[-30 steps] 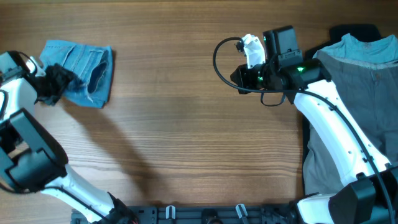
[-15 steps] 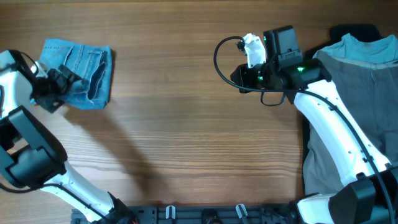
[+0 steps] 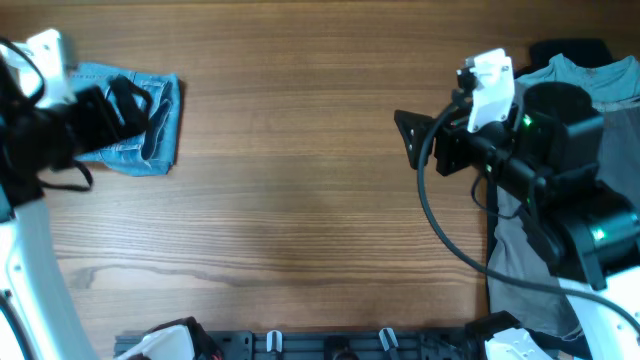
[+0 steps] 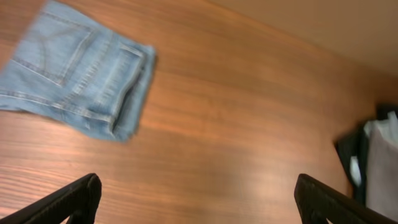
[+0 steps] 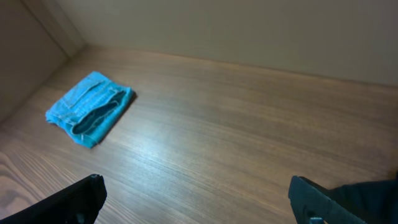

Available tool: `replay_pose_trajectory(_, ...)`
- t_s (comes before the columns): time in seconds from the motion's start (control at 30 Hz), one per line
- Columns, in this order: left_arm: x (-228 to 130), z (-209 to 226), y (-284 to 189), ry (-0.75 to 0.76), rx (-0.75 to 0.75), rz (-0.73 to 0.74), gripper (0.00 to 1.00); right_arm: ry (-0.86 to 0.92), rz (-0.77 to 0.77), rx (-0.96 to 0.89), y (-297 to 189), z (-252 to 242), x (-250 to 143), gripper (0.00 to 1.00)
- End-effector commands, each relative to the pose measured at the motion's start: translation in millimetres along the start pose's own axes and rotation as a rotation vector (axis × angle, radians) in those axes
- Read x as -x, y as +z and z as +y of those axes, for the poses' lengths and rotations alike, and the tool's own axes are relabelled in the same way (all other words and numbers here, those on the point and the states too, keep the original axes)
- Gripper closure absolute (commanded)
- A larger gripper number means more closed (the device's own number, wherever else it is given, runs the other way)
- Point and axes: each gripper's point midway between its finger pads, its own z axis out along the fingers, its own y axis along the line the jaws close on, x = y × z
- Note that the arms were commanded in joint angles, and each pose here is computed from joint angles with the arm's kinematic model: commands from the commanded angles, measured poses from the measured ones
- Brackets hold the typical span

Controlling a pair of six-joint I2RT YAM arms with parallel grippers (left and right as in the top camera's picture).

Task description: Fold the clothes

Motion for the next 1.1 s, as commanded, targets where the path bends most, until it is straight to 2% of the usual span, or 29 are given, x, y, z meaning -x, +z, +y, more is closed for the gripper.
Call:
replay_pose_trajectory(0.0,-19.0,-22.9,-16.6,0.152,0.046,-0.006,0.00,-0.004,-0.043,-0.019,-17.9,0.4,6.8,0.00)
replay_pose_trajectory(0.17,-31.7,-56.8,-21.7,0.252,-0.035,-0.001,0.00,0.008,0.013,-0.025,-15.8,-1.4,-6.4,0.00)
replay_pose_trajectory(0.57,-32.6,-59.2,-19.3,0.258,-0.040,0.009,0.00,0.065,0.191,-0.015,0.3,-4.2,-44.2,0.00)
replay_pose_trajectory(0.63,-32.6,-59.2,-19.3,0.258,-0.040,0.009,0.00,0.052,0.126,-0.035,-3.7,-7.2,-30.1,0.00)
replay_pose_trajectory(0.7,-32.6,-59.2,-19.3,0.258,-0.040,0.009,0.00,-0.055,0.020,-0.023,-20.3,-1.3,-9.2,0.00)
replay_pose_trajectory(0.83,-32.6,-59.2,-19.3,0.258,-0.040,0.009,0.00,-0.190,-0.150,-0.101,-73.9,-1.1,11.8,0.00)
replay_pose_trajectory(0.93,-32.6,-59.2,-19.3,0.258,-0.040,0.009,0.00,-0.227,-0.231,-0.199,-107.5,-10.6,6.0,0.00)
replay_pose_trajectory(1.07,-32.6,-59.2,-19.3,0.258,-0.040,0.009,0.00,-0.237,-0.231,-0.245,-112.6,-21.0,-30.7,0.00)
